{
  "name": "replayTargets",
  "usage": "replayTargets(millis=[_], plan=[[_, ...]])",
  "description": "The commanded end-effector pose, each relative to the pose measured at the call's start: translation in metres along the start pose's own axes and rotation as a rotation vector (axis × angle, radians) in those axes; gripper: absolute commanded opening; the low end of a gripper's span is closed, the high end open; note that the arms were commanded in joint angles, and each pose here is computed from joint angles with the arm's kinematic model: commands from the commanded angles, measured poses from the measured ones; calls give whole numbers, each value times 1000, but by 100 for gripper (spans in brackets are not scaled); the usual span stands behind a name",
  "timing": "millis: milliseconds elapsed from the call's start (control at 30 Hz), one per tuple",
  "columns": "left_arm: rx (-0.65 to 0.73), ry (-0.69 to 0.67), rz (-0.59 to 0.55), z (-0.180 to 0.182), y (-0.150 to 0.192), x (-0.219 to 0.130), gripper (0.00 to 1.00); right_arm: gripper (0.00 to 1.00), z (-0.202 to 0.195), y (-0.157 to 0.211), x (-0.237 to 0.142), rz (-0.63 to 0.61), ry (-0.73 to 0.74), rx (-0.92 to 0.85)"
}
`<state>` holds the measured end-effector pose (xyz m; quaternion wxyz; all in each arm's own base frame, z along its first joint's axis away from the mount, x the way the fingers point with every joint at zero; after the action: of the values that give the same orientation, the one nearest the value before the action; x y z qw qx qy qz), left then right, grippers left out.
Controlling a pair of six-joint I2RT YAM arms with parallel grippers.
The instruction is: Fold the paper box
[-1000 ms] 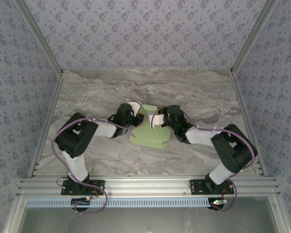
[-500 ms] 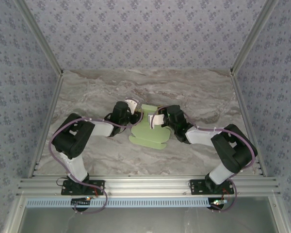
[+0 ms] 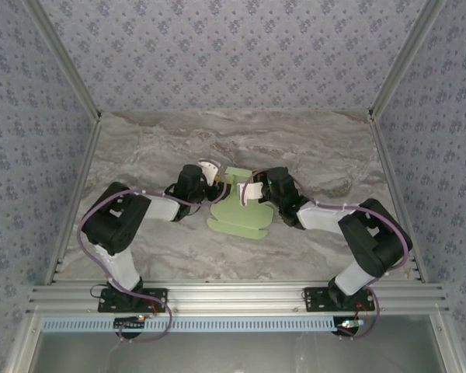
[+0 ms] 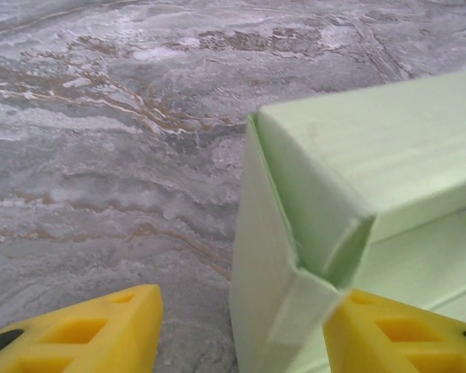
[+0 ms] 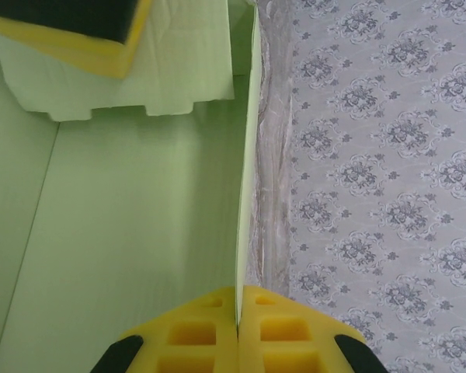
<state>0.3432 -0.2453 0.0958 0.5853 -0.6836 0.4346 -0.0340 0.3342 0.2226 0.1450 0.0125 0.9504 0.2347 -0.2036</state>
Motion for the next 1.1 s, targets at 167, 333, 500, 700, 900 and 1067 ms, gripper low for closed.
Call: replayTargets(millis=[167,333,500,700,900,1067], plan=[[49,112,-15,-7,-8,-17,61,0,13,2,0,5,-87,0],[47,157,6,-4,-5,-22,63,0,14,1,0,4,-88,-1],[49,172,28,1,-2,-21,60,0,14,1,1,4,-88,0],[42,198,47,3,-6,-10,46,0,15,1,1,5,-92,1],[21,213,37,3,-12,0,36,0,18,-1,1,1,-99,3],[-9,181,11,9,-17,6,32,0,17,-3,0,-5,-98,8]])
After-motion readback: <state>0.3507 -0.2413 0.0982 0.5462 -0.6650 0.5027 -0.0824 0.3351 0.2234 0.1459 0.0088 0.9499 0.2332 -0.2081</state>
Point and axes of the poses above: each hand's point on the last joint's axis, 136 mm out from that joint toward the fingers, its own x axis out along the fingers, its own z axis along the line the jaws close on, y = z × x, the point moved 5 cm from there along -x, back along the fingers, and after that the axes turned 7 degrees about -x, right-handed, at the moved point
